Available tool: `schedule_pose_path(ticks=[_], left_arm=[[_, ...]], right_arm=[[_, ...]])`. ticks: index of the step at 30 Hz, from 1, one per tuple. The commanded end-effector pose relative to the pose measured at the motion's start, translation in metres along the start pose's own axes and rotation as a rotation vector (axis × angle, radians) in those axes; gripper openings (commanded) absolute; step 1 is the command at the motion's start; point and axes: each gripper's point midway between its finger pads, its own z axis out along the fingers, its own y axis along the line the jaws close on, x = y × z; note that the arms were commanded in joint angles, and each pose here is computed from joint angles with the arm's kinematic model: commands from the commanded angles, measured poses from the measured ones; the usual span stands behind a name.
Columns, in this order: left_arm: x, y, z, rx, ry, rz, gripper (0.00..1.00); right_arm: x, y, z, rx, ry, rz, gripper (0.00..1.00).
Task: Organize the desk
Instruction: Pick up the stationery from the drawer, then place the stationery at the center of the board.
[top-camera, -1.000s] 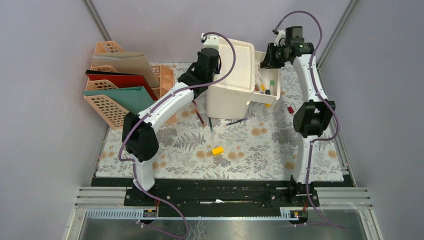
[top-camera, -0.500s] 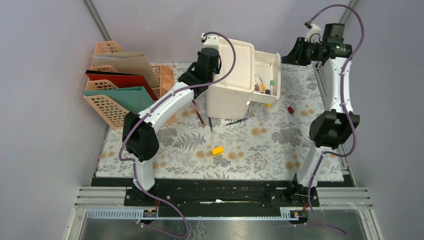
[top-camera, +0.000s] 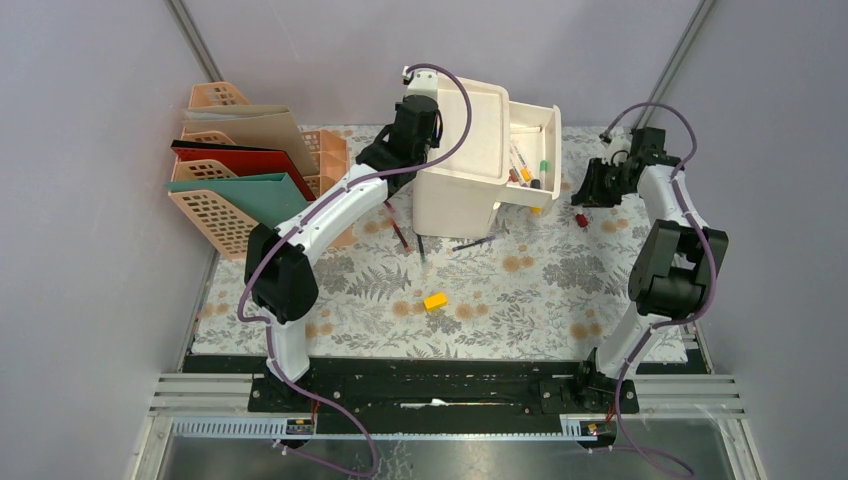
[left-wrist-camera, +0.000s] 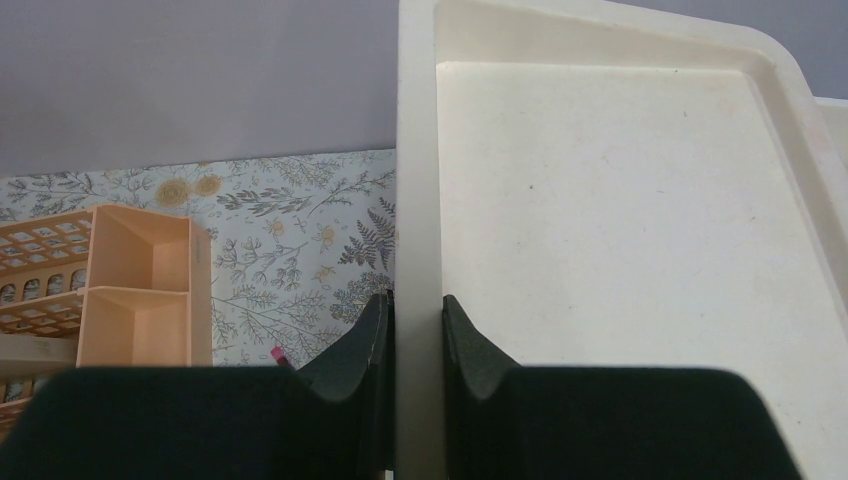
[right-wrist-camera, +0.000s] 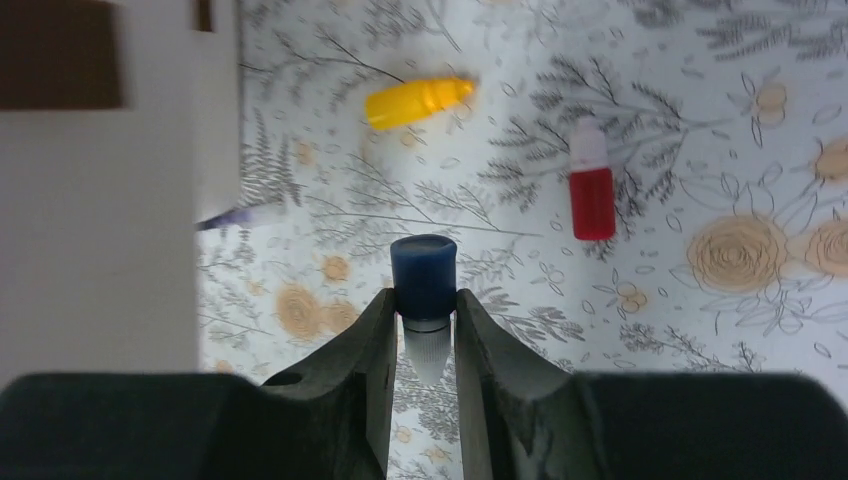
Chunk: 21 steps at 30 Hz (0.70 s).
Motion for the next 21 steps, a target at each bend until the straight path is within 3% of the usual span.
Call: schedule_pose_path(ticks=[1,5,15,21], left_arm=[[-0.115,0.001,-0.02,0.022,-0.336,-0.21,0.0],[-0.115,0.0,-0.018,0.022,-0.335,-0.209,0.0],[-0.113,0.001,-0.018,0.02,-0.329,-0.208,0.0],[-0.112,0.001,-0.016,0.023,-0.328,-0.205,0.0]], right_arm=[[-0.008,-0.029,0.013,0.127,-0.055,-0.051,0.0],[0.012,-0.046,0.034,0.19,0.013,-0.04,0.0],[0.045,-0.045,0.063,0.203,0.125,-0.054,0.14],[0.045,-0.04,0.064,0.183,0.137,-0.055,0.44]])
